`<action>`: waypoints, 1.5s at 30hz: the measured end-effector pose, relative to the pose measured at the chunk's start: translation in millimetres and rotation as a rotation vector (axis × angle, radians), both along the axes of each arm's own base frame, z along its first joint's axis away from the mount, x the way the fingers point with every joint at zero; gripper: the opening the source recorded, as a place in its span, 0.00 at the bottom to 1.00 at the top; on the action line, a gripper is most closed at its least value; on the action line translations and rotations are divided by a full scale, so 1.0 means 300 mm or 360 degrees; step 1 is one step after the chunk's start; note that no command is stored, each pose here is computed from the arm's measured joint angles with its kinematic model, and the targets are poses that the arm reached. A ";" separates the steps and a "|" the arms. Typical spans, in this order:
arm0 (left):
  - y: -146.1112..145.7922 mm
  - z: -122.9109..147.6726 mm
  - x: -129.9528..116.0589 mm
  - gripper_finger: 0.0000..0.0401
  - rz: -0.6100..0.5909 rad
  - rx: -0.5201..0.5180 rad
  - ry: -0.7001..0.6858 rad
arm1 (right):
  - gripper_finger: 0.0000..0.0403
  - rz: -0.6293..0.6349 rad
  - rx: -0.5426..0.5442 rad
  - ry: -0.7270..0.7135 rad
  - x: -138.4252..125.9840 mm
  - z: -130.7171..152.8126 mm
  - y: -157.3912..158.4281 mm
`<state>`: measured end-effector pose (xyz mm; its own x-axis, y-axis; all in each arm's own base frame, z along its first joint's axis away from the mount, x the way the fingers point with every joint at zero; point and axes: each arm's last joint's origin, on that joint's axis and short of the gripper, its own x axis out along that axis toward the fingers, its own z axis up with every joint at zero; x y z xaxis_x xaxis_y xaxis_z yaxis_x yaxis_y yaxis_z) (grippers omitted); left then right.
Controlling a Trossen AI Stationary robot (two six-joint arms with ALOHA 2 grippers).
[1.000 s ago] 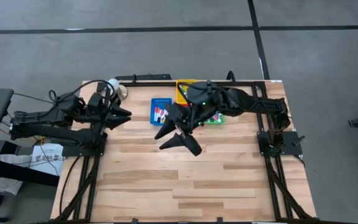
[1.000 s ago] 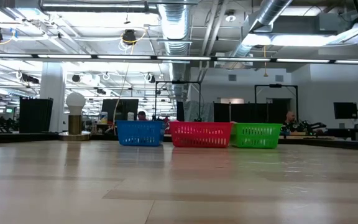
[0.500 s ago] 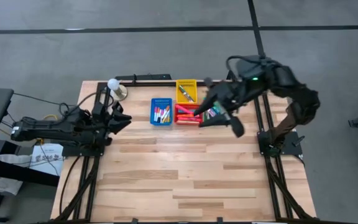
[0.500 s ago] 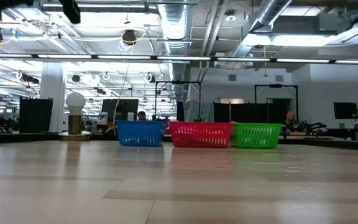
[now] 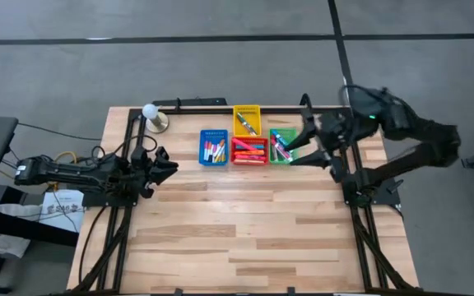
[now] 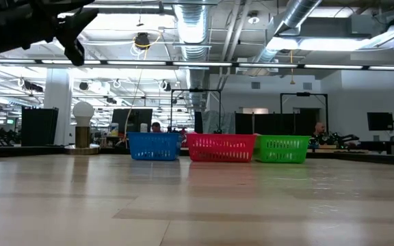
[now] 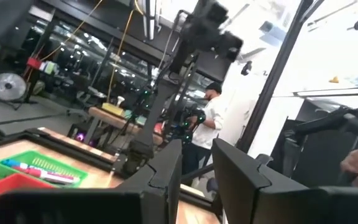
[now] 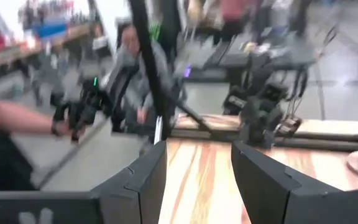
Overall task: Pick & Place Markers
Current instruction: Return to Home Position
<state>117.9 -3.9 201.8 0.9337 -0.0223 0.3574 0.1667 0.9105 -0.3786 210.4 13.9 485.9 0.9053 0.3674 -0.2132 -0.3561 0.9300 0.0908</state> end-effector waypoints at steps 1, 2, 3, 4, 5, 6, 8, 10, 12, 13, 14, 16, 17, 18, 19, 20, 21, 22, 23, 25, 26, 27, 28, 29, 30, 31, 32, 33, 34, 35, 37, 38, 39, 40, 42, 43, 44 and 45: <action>-0.002 -0.002 0.000 0.22 -0.0005 0.0002 0.0003 | 0.42 -0.0027 0.0035 -0.0052 -0.031 -0.036 -0.008; -0.003 0.000 0.000 0.22 -0.0008 0.0008 0.0000 | 0.42 -0.0063 0.0068 -0.0108 -0.066 -0.072 -0.017; -0.004 0.000 0.000 0.22 -0.0009 0.0017 -0.0001 | 0.42 -0.0107 0.0100 -0.0159 -0.100 -0.112 -0.024; -0.004 0.000 0.000 0.22 -0.0009 0.0018 0.0000 | 0.42 -0.0153 0.0129 -0.0209 -0.135 -0.156 -0.031; -0.004 0.000 0.000 0.22 -0.0008 0.0020 -0.0002 | 0.42 -0.0200 0.0153 -0.0251 -0.168 -0.200 -0.037; -0.004 0.000 0.000 0.22 -0.0007 0.0020 -0.0001 | 0.42 -0.0240 0.0171 -0.0291 -0.201 -0.245 -0.041; -0.004 0.000 0.000 0.22 -0.0007 0.0021 -0.0001 | 0.42 -0.0309 0.0201 -0.0334 -0.260 -0.341 -0.046; -0.004 0.000 0.000 0.22 -0.0006 0.0021 -0.0001 | 0.42 -0.0353 0.0224 -0.0374 -0.311 -0.431 -0.048; -0.004 0.000 0.000 0.22 -0.0006 0.0021 -0.0001 | 0.42 -0.0357 0.0252 -0.0427 -0.348 -0.513 -0.046; -0.004 0.000 0.000 0.22 -0.0006 0.0021 -0.0001 | 0.42 -0.0355 0.0273 -0.0457 -0.364 -0.550 -0.045; -0.004 0.000 0.000 0.22 -0.0006 0.0021 -0.0001 | 0.42 -0.0354 0.0283 -0.0475 -0.379 -0.586 -0.044; -0.004 0.000 0.000 0.22 -0.0007 0.0020 -0.0001 | 0.42 -0.0380 0.0289 -0.0485 -0.404 -0.653 -0.044; -0.004 0.000 0.000 0.22 -0.0007 0.0020 -0.0002 | 0.42 -0.0396 0.0301 -0.0485 -0.414 -0.686 -0.045; -0.004 0.001 0.000 0.22 -0.0007 0.0018 -0.0002 | 0.42 -0.0421 0.0321 -0.0484 -0.421 -0.716 -0.046; -0.004 0.001 0.000 0.22 -0.0007 0.0017 -0.0003 | 0.42 -0.0450 0.0343 -0.0489 -0.428 -0.743 -0.047; -0.004 0.001 0.000 0.22 -0.0008 0.0016 -0.0003 | 0.42 -0.0477 0.0364 -0.0498 -0.435 -0.767 -0.048; -0.004 0.001 0.000 0.22 -0.0009 0.0013 -0.0002 | 0.42 -0.0494 0.0378 -0.0515 -0.442 -0.785 -0.049; -0.003 0.001 0.000 0.22 -0.0004 0.0010 -0.0002 | 0.42 -0.0499 0.0381 -0.0534 -0.448 -0.802 -0.049; -0.003 0.001 0.000 0.22 -0.0003 0.0010 -0.0002 | 0.42 -0.0496 0.0378 -0.0547 -0.452 -0.820 -0.049; -0.003 0.001 0.000 0.22 0.0002 0.0008 -0.0002 | 0.42 -0.0499 0.0367 -0.0502 -0.441 -0.855 -0.049; -0.003 0.001 0.000 0.22 0.0001 0.0008 -0.0002 | 0.42 -0.0504 0.0361 -0.0451 -0.435 -0.875 -0.049; -0.003 0.001 0.000 0.22 0.0003 0.0007 -0.0002 | 0.42 -0.0506 0.0360 -0.0435 -0.430 -0.885 -0.050; -0.002 0.001 0.000 0.22 0.0007 0.0004 -0.0003 | 0.42 -0.0506 0.0360 -0.0439 -0.423 -0.892 -0.050; -0.002 0.001 0.000 0.22 0.0007 0.0003 -0.0003 | 0.42 -0.0509 0.0359 -0.0418 -0.416 -0.909 -0.050; -0.002 0.001 0.000 0.22 0.0007 0.0003 -0.0003 | 0.42 -0.0514 0.0354 -0.0368 -0.410 -0.933 -0.051; -0.002 0.001 0.000 0.22 0.0007 0.0001 -0.0003 | 0.42 -0.0518 0.0350 -0.0336 -0.406 -0.952 -0.051; -0.002 0.001 0.000 0.22 0.0006 0.0000 -0.0001 | 0.42 -0.0518 0.0347 -0.0342 -0.404 -0.961 -0.051; -0.002 0.001 0.000 0.22 0.0006 0.0000 -0.0001 | 0.42 -0.0516 0.0348 -0.0363 -0.403 -0.969 -0.051; -0.002 0.001 0.000 0.22 0.0006 0.0001 0.0000 | 0.42 -0.0514 0.0347 -0.0376 -0.399 -0.979 -0.052; -0.002 0.001 0.001 0.22 0.0007 0.0004 -0.0001 | 0.42 -0.0513 0.0342 -0.0369 -0.393 -0.994 -0.052; -0.002 0.001 0.001 0.22 0.0010 0.0011 0.0000 | 0.42 -0.0506 0.0321 -0.0389 -0.385 -1.019 -0.052; -0.002 0.001 0.001 0.22 0.0010 0.0012 0.0000 | 0.42 -0.0499 0.0314 -0.0434 -0.382 -1.026 -0.051; -0.002 0.001 0.001 0.22 0.0010 0.0011 0.0000 | 0.42 -0.0492 0.0304 -0.0452 -0.379 -1.034 -0.051; -0.002 0.001 0.001 0.22 0.0010 0.0011 0.0000 | 0.42 -0.0491 0.0284 -0.0457 -0.379 -1.033 -0.050; -0.002 0.001 0.001 0.22 0.0010 0.0011 0.0000 | 0.42 -0.0492 0.0260 -0.0458 -0.378 -1.034 -0.051; -0.002 0.001 0.001 0.22 0.0010 0.0011 0.0000 | 0.42 -0.0494 0.0249 -0.0443 -0.377 -1.037 -0.051; -0.002 0.001 0.001 0.22 0.0009 0.0011 0.0000 | 0.42 -0.0496 0.0236 -0.0424 -0.377 -1.042 -0.051; -0.003 0.001 0.000 0.22 0.0008 0.0011 -0.0002 | 0.42 -0.0496 0.0234 -0.0417 -0.376 -1.043 -0.051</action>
<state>118.1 -4.7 202.2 0.9334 -0.0200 0.3582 0.1623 0.9140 -0.3719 97.5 -1.4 172.8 0.9943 0.0775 0.0730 -0.0892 0.9807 0.1742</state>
